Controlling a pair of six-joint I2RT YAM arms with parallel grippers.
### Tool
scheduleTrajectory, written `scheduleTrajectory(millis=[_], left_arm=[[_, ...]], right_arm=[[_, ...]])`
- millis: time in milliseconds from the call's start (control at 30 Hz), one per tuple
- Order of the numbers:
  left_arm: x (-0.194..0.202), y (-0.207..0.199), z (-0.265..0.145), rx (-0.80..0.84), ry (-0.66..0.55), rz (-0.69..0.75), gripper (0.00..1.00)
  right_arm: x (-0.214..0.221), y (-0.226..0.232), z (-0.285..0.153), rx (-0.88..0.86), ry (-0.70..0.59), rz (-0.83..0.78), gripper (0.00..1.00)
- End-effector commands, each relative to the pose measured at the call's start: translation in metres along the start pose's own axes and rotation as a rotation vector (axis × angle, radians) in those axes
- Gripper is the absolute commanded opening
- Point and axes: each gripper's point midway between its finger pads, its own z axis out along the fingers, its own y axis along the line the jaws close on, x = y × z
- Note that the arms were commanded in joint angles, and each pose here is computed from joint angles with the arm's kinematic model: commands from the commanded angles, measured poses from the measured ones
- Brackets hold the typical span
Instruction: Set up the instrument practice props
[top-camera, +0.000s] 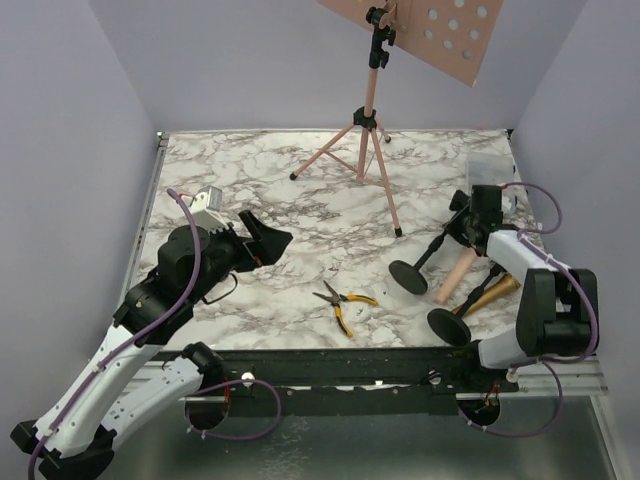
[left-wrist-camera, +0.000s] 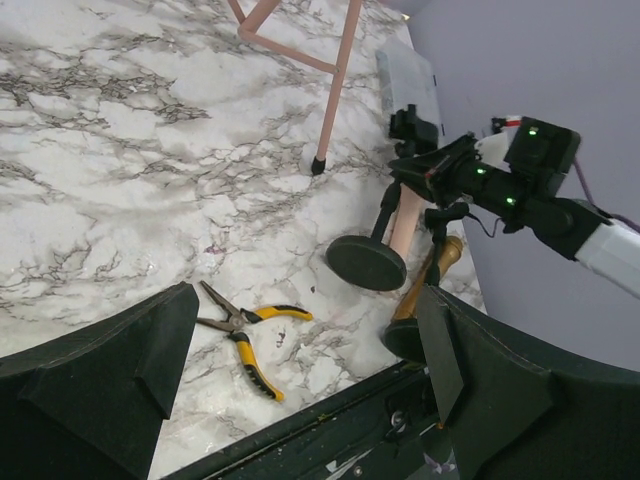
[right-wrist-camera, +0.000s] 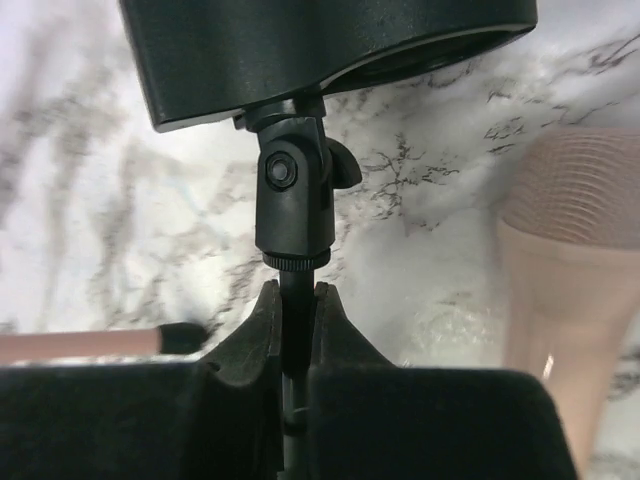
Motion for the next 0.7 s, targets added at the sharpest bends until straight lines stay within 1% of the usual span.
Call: scheduleTrajectory(millis=[0,33,67,100,133,167,200,267,300,400,433,467,533,567,667], left_arm=[[-0.003,-0.008,0.001,0.026,0.003,-0.005,0.99],[-0.003,-0.007,0.002,0.023,0.005,-0.007,0.99],[-0.003,-0.007,0.003,0.022,0.003,-0.007,0.99],[-0.002,-0.006,0.005,0.021,0.006,-0.005,0.99],[-0.001,-0.006,0.007,0.020,0.010,-0.002,0.99],[0.000,-0.007,0.008,0.021,0.014,-0.001,0.99],[-0.001,-0.008,0.009,0.022,0.017,0.000,0.99],[-0.003,-0.010,0.009,0.024,0.011,-0.001,0.99],[-0.005,-0.009,0.008,0.023,0.001,-0.004,0.99],[-0.010,-0.004,0.005,0.003,-0.041,-0.020,0.99],[-0.014,-0.003,0.002,-0.003,-0.062,-0.029,0.99],[-0.019,-0.001,-0.002,-0.011,-0.091,-0.038,0.99],[-0.027,0.006,-0.012,-0.027,-0.156,-0.068,0.99],[-0.032,0.010,-0.018,-0.035,-0.193,-0.083,0.99],[-0.042,0.015,-0.037,-0.041,-0.265,-0.115,0.99]], right_arm=[[-0.054,0.031,-0.063,-0.129,-0.241,0.035,0.00],[-0.060,0.043,-0.081,-0.215,-0.285,0.020,0.00],[-0.063,0.063,-0.099,-0.350,-0.320,-0.029,0.00],[-0.057,0.079,-0.117,-0.485,-0.343,-0.088,0.00],[-0.054,0.100,-0.141,-0.652,-0.387,-0.158,0.00],[-0.043,0.112,-0.161,-0.794,-0.415,-0.208,0.00],[-0.034,0.128,-0.190,-0.973,-0.456,-0.260,0.00],[-0.011,0.142,-0.229,-1.215,-0.480,-0.320,0.00],[0.008,0.153,-0.247,-1.319,-0.471,-0.374,0.00],[0.057,0.189,-0.270,-1.413,-0.496,-0.530,0.00],[0.068,0.201,-0.271,-1.390,-0.539,-0.566,0.00],[0.090,0.216,-0.279,-1.400,-0.543,-0.594,0.00],[0.113,0.238,-0.283,-1.366,-0.594,-0.609,0.00],[0.118,0.249,-0.282,-1.334,-0.638,-0.613,0.00],[0.148,0.287,-0.280,-1.314,-0.723,-0.671,0.00]])
